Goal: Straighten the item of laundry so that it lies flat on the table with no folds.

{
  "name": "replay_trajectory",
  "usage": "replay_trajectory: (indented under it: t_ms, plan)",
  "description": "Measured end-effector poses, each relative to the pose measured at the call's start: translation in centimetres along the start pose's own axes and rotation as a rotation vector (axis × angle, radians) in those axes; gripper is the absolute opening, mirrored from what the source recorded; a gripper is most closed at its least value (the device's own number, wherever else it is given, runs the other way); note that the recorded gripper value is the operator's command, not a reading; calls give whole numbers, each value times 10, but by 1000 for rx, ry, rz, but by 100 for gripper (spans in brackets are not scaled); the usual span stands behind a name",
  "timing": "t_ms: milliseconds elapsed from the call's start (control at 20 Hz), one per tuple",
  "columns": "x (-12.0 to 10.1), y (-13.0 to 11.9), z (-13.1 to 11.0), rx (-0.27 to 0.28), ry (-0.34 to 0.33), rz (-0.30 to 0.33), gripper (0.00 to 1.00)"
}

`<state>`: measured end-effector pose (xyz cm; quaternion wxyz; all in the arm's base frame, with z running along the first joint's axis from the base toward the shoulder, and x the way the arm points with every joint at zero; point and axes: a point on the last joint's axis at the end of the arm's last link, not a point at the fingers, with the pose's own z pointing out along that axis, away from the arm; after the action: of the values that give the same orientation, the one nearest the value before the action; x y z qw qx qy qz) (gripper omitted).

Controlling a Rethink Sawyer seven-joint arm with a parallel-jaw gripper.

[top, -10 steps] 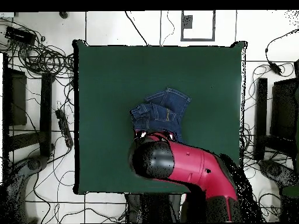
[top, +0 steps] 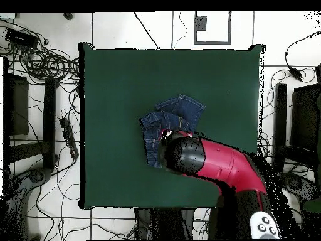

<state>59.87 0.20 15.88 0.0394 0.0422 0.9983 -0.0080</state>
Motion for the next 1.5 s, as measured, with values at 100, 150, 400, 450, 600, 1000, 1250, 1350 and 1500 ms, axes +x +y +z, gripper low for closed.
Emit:
replay_trajectory:
  t_ms: [100,150,400,450,600,1000,1250,1350,1500]
  plan:
    - [-4,-9,12,11,-16,-7,100]
    - [-6,-13,17,17,-24,-11,100]
    - [-17,-28,42,52,-47,-63,100]
    - [-19,-29,46,54,-48,-70,100]
    - [-32,-30,56,53,-61,-91,100]
    - [-62,-14,58,46,-113,-138,100]
    - [-71,7,53,47,-136,-171,100]
    - [-72,15,52,46,-141,-183,100]
    - [-73,25,52,44,-144,-198,100]
